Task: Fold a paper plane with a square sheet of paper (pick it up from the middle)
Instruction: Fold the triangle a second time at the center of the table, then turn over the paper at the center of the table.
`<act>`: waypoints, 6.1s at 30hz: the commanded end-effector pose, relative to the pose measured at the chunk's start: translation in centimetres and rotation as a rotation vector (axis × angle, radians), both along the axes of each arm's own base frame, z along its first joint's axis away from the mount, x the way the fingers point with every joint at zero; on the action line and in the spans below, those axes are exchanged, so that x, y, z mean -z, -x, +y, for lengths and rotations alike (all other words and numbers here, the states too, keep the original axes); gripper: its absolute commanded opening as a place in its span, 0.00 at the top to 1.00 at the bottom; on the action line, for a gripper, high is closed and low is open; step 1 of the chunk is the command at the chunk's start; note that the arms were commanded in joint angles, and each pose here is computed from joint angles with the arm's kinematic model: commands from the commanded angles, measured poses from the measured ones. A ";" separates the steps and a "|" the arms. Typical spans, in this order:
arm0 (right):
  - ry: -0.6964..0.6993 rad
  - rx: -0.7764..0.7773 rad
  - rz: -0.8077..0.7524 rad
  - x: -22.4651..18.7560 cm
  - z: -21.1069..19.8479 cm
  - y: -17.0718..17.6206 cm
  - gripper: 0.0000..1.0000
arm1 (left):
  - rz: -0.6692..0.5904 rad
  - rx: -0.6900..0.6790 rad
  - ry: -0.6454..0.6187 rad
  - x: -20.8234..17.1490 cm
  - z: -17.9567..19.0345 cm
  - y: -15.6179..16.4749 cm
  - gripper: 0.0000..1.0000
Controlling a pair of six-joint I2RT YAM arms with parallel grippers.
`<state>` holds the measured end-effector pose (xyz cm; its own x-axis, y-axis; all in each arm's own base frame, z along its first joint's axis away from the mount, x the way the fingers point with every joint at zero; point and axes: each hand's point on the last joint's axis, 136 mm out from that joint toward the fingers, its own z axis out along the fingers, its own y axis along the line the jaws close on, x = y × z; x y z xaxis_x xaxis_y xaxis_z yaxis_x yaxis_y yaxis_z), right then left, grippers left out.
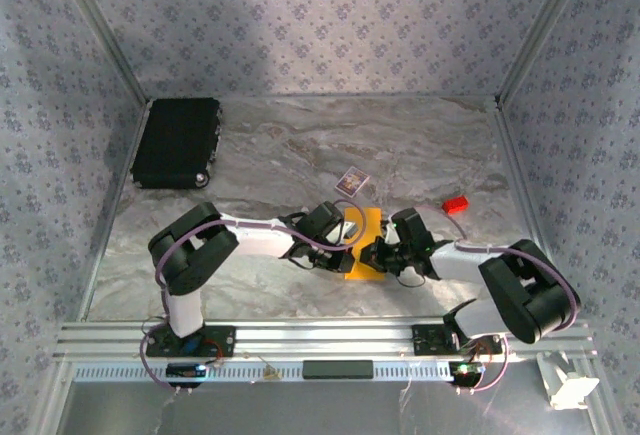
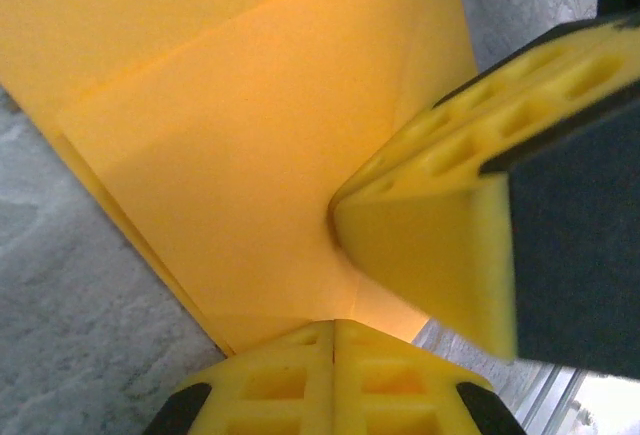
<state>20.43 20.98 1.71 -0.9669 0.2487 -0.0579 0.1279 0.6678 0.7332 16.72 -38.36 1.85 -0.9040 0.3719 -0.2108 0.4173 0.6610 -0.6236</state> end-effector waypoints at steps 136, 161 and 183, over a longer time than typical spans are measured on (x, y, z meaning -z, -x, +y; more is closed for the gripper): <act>-0.071 0.113 -0.023 -0.9 -3.0 -2.9 0.71 | 0.017 -0.047 -0.044 0.4 1.2 -2.0 0.87; 0.018 0.119 -0.124 -4.2 -4.5 -3.1 0.93 | -0.231 -0.176 0.017 -7.9 3.3 -5.0 0.64; 1.033 0.081 -0.282 -11.8 -12.4 -2.4 0.94 | -0.534 -0.640 -0.002 -15.6 17.7 -8.9 0.04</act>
<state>22.87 12.56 12.54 -0.8833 0.0930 -0.4596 0.0424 0.9920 0.1192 25.92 -22.46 17.93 -0.7276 -0.1546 -0.6684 0.2394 0.8558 -0.4586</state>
